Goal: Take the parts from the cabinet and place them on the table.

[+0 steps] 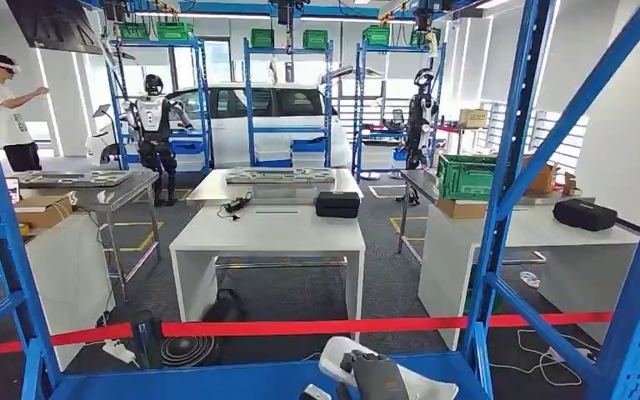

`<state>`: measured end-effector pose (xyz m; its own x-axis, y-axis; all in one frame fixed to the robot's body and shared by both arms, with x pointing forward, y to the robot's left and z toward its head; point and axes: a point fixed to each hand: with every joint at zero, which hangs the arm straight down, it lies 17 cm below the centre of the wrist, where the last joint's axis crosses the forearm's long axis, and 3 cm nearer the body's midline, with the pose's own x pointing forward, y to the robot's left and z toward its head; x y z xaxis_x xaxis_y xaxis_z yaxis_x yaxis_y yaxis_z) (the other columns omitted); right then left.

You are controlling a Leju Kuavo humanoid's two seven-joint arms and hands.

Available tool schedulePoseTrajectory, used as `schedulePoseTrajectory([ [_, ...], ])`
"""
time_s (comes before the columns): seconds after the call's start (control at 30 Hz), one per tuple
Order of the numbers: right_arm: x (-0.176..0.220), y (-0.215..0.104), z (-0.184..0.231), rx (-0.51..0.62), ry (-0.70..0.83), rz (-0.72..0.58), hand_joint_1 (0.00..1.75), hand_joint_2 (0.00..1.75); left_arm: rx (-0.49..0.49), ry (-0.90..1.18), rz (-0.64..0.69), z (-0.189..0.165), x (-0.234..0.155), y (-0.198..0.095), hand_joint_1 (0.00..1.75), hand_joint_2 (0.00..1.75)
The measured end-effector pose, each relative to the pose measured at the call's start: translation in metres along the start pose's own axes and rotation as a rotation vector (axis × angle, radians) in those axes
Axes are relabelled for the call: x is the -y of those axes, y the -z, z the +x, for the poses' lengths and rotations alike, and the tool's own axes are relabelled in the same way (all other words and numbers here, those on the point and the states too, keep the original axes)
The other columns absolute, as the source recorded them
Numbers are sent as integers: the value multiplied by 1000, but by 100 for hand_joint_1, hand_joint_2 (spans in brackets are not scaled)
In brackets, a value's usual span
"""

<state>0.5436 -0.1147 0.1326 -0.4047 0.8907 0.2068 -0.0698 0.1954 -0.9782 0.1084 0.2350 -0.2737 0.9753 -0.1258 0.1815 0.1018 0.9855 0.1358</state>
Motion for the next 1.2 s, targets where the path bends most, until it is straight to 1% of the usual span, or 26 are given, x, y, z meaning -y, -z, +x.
schedulePoseTrajectory([
  [0.13, 22, 4, 14, 32, 6, -50, 175, 175, 0, 0, 0, 0, 0, 0, 0, 175],
  [0.33, 35, 5, 24, 54, 12, -82, 175, 175, 0, 0, 0, 0, 0, 0, 0, 175],
  [1.1, 48, 6, 33, 80, 18, -116, 175, 175, 5, 0, 0, 0, 0, 0, 0, 175],
  [1.13, 51, 6, 36, 87, 20, -125, 175, 175, 7, 0, 0, 1, 0, 0, 0, 175],
  [1.2, 84, 2, 65, 146, 49, -199, 175, 175, 22, -8, -6, 3, 1, 0, 0, 175],
])
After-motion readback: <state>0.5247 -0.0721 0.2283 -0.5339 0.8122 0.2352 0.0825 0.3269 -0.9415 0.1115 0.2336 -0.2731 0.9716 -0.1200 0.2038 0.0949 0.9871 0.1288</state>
